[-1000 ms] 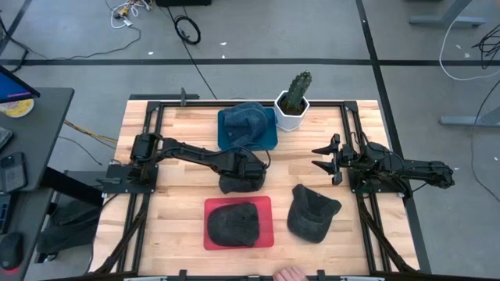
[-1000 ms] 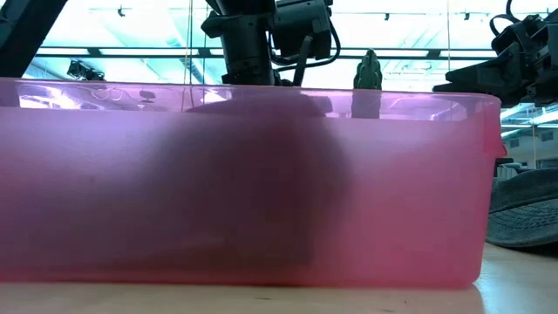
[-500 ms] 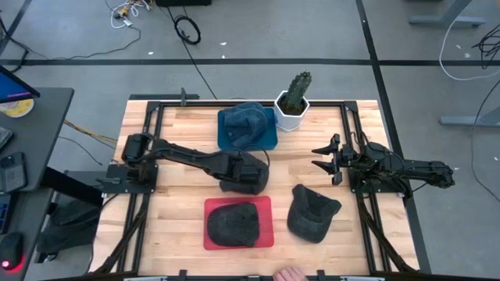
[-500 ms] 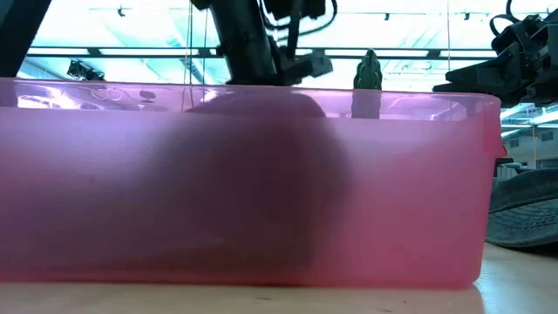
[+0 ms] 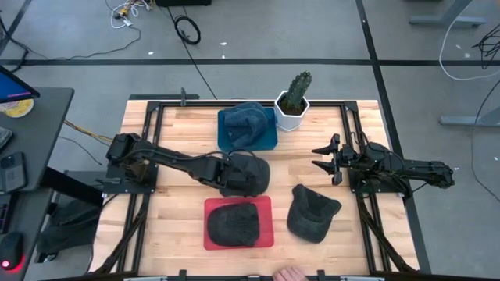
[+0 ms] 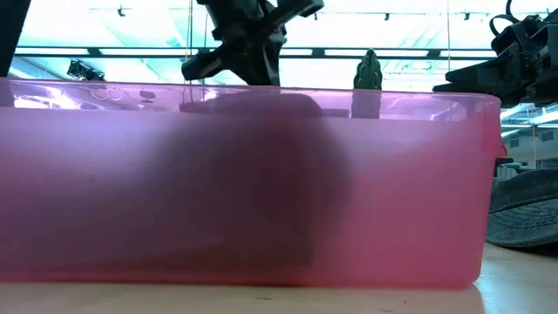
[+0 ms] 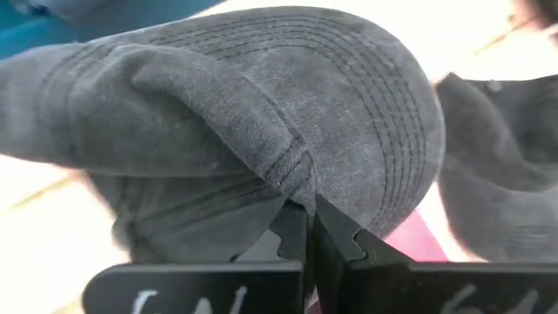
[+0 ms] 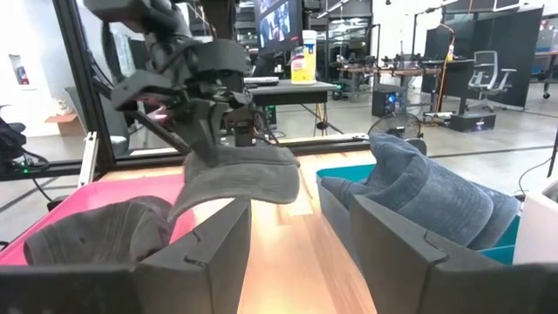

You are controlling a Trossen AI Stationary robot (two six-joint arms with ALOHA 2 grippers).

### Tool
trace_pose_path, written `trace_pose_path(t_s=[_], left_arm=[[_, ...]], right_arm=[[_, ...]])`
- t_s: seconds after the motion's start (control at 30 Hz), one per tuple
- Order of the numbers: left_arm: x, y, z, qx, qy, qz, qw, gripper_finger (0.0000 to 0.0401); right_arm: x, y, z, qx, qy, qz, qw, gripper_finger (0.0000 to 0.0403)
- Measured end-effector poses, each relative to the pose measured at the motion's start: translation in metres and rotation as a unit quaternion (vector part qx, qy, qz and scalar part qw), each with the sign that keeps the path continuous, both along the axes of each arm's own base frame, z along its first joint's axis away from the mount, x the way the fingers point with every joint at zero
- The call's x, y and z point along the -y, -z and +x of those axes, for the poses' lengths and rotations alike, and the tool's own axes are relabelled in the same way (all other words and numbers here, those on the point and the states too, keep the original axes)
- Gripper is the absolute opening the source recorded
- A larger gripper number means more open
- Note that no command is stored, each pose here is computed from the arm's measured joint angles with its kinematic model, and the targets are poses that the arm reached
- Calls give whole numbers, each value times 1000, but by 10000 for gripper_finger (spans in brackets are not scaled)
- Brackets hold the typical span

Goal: Pick & Place hat
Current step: Put the middle black cap into the pink bin

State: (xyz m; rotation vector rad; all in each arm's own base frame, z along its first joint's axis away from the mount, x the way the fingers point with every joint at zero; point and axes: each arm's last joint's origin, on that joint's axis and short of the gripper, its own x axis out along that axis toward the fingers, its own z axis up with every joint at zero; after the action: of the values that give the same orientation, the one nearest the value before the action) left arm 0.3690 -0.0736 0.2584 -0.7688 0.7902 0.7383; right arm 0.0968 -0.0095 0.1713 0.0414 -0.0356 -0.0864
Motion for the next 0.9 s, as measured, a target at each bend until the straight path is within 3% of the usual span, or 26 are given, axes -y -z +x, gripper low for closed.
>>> trace_pose_path(t_s=[0.23,0.9], left_arm=[[22,-4,1,47,-5,-28,998,2],[89,-9,-22,101,-39,-79,991,1]], right_arm=[[0,0,0,0,0,0,1000,198],[0,0,0,1,0,0,1000,198]])
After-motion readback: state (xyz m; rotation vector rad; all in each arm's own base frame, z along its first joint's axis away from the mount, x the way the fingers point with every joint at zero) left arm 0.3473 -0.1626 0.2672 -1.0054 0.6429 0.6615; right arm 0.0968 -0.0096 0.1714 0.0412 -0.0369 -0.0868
